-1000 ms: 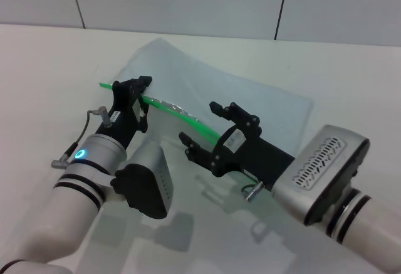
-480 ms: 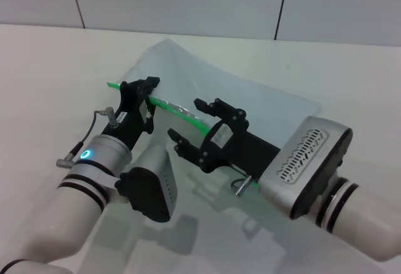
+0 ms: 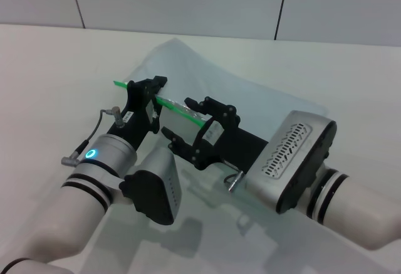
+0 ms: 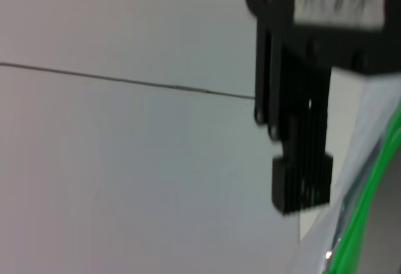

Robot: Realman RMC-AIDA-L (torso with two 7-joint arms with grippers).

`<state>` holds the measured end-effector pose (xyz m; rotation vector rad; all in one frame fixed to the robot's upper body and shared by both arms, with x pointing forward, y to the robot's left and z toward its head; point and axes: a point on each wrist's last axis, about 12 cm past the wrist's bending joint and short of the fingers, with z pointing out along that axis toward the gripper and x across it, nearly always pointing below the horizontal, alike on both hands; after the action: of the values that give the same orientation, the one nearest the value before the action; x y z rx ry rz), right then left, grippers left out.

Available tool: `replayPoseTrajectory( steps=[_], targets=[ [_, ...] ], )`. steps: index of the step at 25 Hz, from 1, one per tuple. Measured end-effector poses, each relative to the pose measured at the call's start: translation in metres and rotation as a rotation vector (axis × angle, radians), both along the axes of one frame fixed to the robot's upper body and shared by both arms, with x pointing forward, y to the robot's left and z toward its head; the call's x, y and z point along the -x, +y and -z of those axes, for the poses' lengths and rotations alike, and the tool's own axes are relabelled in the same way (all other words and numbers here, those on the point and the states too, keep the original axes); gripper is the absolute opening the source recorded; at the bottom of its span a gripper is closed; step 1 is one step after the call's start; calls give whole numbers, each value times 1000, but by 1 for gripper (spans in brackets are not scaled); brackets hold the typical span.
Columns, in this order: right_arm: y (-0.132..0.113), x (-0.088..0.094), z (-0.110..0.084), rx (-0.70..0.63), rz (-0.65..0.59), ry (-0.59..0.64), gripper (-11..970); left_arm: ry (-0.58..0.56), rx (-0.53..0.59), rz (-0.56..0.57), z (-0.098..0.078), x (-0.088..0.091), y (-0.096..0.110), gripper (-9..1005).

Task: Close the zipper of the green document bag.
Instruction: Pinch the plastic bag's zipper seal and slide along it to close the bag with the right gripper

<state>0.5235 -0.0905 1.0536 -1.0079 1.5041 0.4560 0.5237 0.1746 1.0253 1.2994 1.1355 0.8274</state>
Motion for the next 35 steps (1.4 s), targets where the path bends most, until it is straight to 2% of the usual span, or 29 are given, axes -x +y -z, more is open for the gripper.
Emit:
replayPoseTrajectory(
  steps=[26, 35],
  targets=[
    [9, -10, -3, -7, 15, -26, 476, -11, -14, 33, 0, 2, -4, 54],
    [10, -11, -2, -6, 20, -30, 425, -13, -17, 37, -1, 2, -4, 54]
  ],
)
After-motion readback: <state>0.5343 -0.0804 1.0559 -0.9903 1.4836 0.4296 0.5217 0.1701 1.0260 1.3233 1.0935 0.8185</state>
